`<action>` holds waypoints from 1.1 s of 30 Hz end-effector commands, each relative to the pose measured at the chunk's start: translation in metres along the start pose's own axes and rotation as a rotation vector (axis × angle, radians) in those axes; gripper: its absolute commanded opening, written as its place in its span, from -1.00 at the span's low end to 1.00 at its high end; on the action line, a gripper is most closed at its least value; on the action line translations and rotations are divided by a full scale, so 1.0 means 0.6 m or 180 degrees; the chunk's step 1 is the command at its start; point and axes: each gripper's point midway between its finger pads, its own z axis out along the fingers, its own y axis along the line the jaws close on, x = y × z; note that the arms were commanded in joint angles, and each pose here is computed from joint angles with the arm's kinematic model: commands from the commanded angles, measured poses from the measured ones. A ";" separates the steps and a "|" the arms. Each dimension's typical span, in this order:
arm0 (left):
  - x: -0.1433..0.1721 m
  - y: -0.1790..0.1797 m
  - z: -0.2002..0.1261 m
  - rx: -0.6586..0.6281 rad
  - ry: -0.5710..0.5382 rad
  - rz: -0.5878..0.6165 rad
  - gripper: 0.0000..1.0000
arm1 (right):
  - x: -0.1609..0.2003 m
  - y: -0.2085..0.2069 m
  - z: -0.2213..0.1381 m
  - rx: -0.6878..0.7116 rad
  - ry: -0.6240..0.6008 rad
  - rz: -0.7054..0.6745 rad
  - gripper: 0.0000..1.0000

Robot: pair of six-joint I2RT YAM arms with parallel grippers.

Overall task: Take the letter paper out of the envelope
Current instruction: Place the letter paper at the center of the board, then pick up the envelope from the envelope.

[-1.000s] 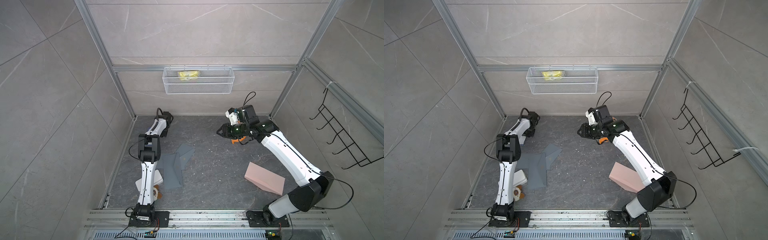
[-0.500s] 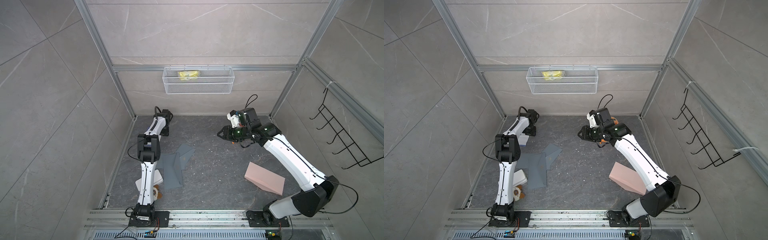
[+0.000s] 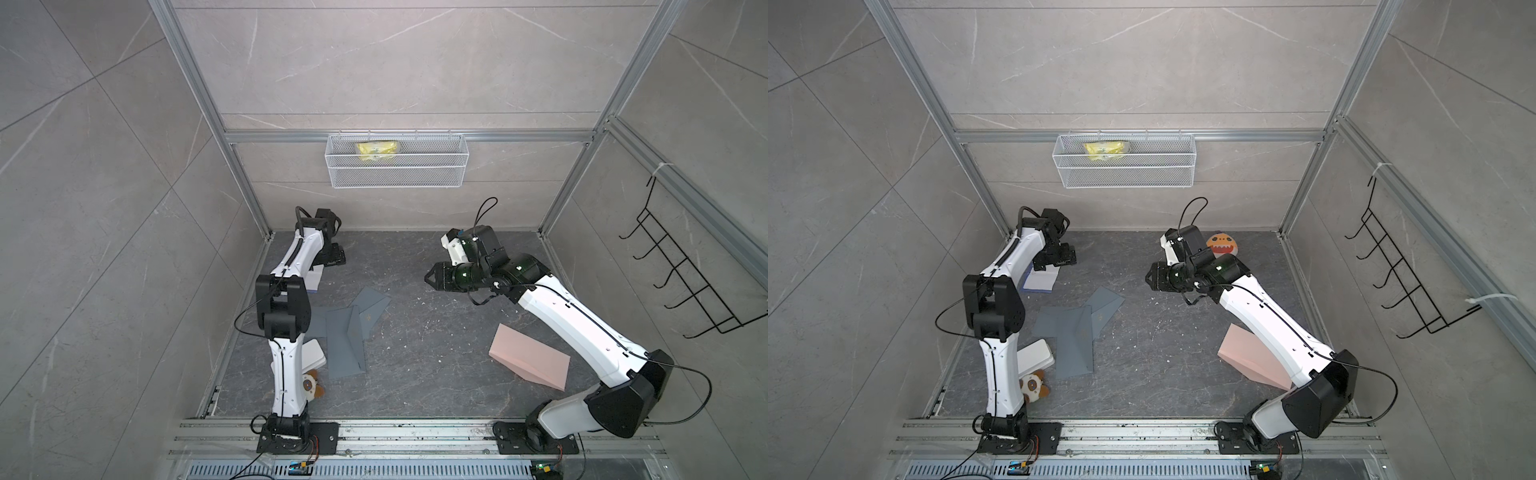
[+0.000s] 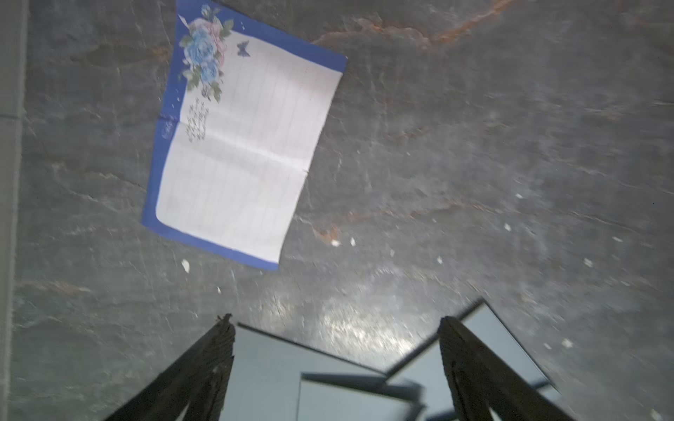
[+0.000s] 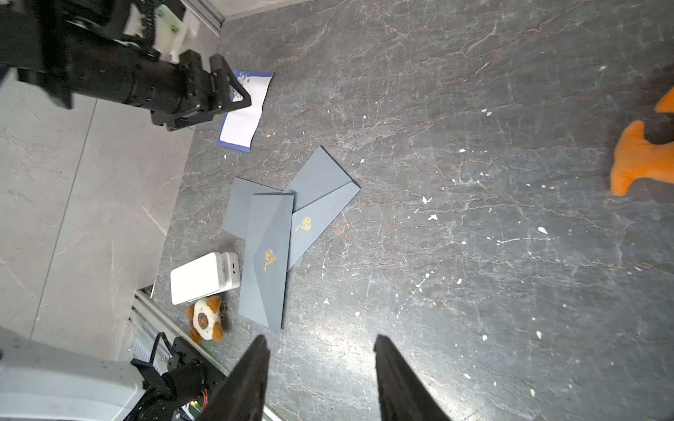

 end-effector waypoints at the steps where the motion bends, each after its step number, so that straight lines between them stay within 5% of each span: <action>1: 0.061 -0.039 -0.054 0.0613 0.0174 -0.0173 0.80 | 0.011 -0.001 0.008 -0.0019 -0.0007 -0.0112 0.01; 9: 0.256 -0.060 -0.065 0.1218 0.0857 -0.0068 0.64 | 0.065 0.001 0.049 -0.0245 0.0195 -0.0148 0.07; 15: 0.330 -0.091 -0.055 0.1256 0.1053 0.0005 0.57 | 0.099 -0.005 0.064 -0.0288 0.0282 -0.0138 0.06; 26: 0.362 -0.080 -0.012 0.1147 0.1153 0.0066 0.27 | 0.121 -0.008 0.053 -0.0324 0.0306 -0.0080 0.05; 33: 0.365 -0.084 -0.003 0.1165 0.1176 -0.0013 -0.12 | 0.134 -0.015 0.057 -0.0336 0.0321 -0.0036 0.01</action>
